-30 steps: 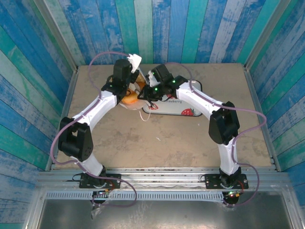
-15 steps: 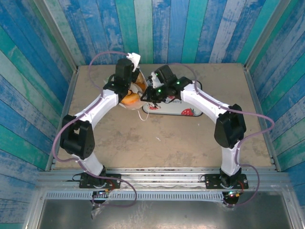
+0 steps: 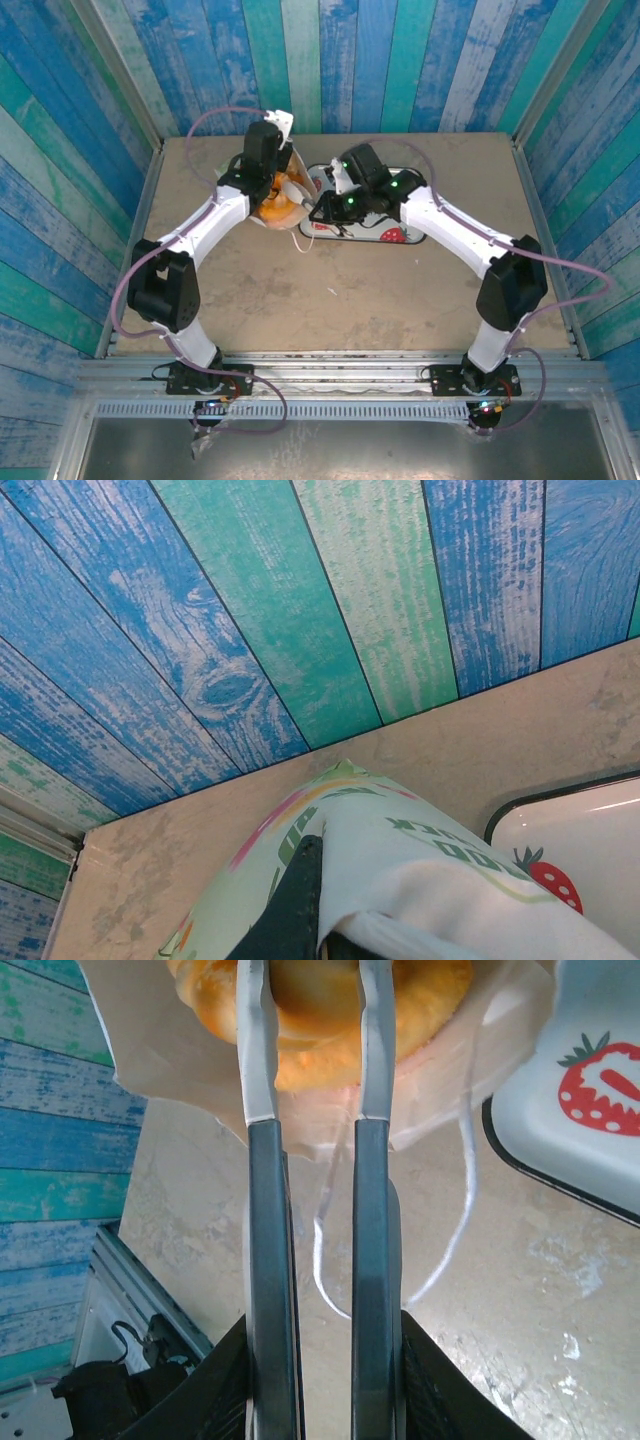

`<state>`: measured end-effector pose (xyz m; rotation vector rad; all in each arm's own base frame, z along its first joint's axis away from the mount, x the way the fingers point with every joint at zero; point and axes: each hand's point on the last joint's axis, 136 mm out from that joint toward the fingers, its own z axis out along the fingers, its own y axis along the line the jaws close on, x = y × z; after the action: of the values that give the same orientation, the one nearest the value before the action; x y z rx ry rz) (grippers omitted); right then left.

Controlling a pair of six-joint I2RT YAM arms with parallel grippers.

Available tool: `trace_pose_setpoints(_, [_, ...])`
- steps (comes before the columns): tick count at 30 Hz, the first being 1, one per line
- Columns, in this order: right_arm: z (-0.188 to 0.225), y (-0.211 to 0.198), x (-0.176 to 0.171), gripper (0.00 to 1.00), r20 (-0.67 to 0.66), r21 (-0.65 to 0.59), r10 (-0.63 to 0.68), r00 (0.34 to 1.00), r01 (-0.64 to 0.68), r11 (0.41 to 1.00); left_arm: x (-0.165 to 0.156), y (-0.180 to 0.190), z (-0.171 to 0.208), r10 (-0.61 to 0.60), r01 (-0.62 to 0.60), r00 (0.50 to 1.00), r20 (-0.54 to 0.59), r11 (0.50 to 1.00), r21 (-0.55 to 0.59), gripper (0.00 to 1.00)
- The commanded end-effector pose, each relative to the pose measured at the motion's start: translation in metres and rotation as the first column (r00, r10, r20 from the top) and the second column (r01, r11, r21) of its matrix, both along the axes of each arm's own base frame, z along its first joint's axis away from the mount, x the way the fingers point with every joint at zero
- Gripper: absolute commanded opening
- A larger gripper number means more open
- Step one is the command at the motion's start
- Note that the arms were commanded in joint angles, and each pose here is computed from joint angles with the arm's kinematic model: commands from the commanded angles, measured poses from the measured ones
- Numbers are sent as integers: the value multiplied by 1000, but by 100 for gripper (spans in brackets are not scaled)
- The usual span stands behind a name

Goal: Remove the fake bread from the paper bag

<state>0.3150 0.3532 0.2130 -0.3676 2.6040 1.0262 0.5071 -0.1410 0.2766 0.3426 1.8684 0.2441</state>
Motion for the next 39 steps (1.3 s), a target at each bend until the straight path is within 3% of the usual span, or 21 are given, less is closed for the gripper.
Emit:
trace_pose_setpoints(1, [21,-6,-11,9,53,18,16,998,-17,1000,11,-1,0,27,-26,1000,14,999,-22,0])
trace_pose_setpoints(12, [38,-29,-31,9,90,13,-5,996,4,1000,10,0,2,35,-34,999,16,999,-29,0])
trace_pose_setpoints(25, [52,-105,-64,12,117,-54,-115,986,121,991,8,7,3,72,-71,997,24,997,-38,0])
trace_pose_setpoints(39, [21,-206,-15,14,95,-123,-359,929,369,921,-1,7,9,53,-51,998,28,997,-53,0])
